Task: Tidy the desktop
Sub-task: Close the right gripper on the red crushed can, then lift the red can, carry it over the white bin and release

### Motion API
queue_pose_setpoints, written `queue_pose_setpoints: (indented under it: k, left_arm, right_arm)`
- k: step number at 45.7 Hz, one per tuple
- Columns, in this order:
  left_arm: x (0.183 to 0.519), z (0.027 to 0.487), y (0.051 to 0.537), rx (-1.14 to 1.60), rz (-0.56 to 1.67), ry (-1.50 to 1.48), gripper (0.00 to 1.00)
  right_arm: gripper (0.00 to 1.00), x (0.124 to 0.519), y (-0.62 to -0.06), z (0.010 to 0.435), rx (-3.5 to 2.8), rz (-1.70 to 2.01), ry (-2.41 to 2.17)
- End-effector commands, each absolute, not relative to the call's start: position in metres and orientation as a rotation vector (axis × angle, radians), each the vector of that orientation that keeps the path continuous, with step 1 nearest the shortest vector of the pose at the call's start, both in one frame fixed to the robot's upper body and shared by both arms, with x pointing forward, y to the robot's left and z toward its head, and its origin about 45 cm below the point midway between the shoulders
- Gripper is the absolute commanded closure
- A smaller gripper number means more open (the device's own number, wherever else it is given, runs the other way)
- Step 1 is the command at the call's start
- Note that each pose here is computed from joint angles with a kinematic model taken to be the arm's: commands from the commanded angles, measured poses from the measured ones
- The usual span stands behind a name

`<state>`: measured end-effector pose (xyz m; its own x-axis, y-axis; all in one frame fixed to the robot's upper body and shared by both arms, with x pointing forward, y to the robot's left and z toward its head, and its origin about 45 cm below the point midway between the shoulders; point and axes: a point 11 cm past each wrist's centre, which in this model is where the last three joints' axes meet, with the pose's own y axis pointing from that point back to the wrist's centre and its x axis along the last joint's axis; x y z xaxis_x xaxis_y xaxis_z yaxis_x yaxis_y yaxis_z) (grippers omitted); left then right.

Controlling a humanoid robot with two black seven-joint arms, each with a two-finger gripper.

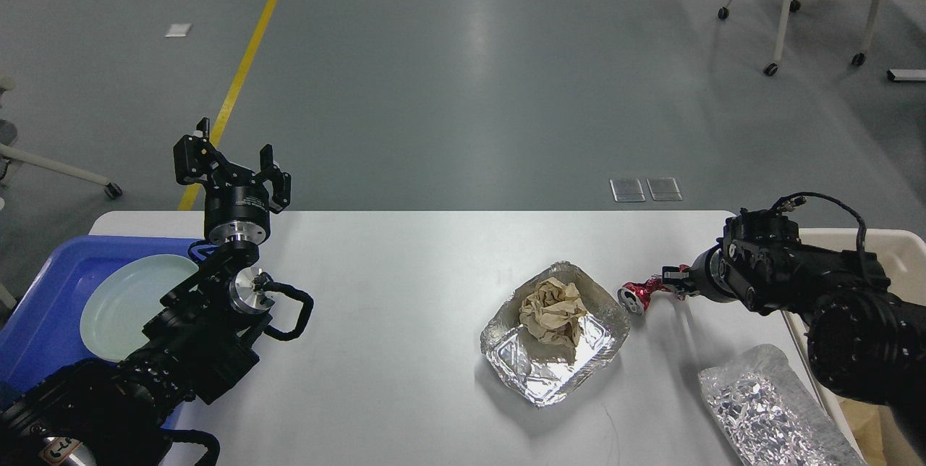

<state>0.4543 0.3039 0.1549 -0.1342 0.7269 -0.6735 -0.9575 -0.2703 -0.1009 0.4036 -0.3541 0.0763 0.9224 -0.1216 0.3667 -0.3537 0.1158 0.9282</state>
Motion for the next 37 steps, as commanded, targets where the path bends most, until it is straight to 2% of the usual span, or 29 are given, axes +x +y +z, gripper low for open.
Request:
queue_pose_setpoints:
  k: [1, 10, 14, 26, 37]
  left_arm:
    - [0.454, 0.155, 0.304, -0.744, 1.711, 0.425, 0.00]
    - [0.454, 0.155, 0.304, -0.744, 1.711, 0.425, 0.00]
    - [0.454, 0.155, 0.304, -0.744, 1.711, 0.425, 0.00]
    - [0.454, 0.155, 0.304, -0.744, 1.711, 0.425, 0.00]
    - [0.454, 0.155, 0.304, -0.744, 1.711, 0.425, 0.00]
  right_arm:
    - [1.00, 0.404, -0.353, 0.076, 1.462, 0.179, -0.396]
    - [1.00, 0.413, -0.345, 0.086, 1.484, 0.191, -0.398]
    - [1.00, 0.428, -0.337, 0.107, 1.527, 0.205, -0.405]
    - [1.00, 0.478, -0.312, 0.217, 1.654, 0.225, -0.404]
    - [1.00, 0.507, -0.268, 0.340, 1.779, 0.346, -0.405]
